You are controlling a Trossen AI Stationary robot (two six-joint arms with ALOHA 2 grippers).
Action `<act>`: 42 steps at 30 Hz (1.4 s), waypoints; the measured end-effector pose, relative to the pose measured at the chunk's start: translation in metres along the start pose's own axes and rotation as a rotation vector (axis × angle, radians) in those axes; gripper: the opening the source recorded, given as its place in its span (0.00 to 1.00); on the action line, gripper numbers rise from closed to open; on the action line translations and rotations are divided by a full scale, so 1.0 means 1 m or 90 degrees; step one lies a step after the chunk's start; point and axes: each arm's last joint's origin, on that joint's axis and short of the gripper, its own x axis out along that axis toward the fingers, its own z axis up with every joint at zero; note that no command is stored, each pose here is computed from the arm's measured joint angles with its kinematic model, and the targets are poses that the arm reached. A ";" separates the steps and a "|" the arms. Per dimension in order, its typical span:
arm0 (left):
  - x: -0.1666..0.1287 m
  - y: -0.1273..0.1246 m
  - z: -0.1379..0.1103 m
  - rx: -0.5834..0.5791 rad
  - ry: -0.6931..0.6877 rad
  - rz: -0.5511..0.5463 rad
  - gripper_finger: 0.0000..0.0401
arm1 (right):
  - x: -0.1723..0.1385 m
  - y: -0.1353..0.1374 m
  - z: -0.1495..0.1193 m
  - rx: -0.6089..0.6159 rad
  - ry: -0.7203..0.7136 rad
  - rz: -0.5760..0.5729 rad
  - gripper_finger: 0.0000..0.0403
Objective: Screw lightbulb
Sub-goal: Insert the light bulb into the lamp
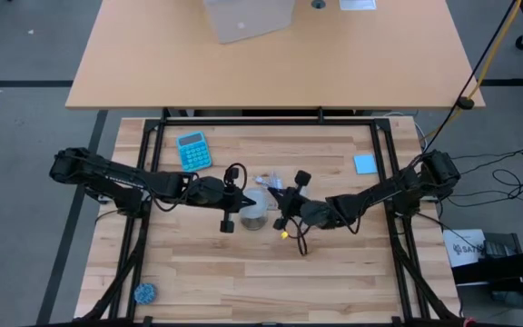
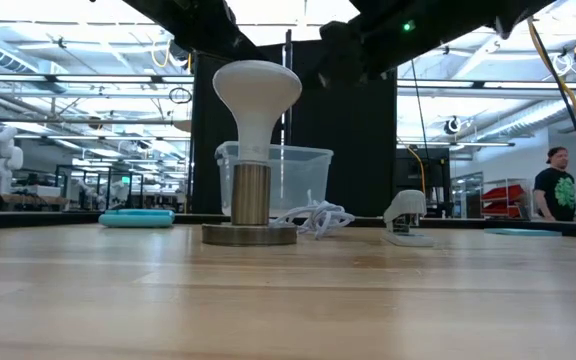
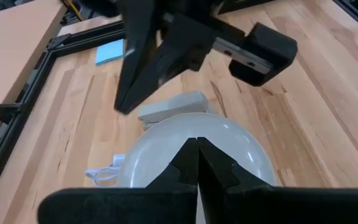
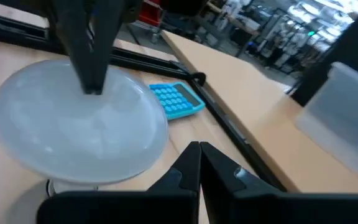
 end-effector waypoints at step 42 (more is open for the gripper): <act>0.001 0.006 -0.004 -0.018 0.025 0.056 0.00 | -0.024 0.030 -0.002 0.006 -0.007 0.229 0.00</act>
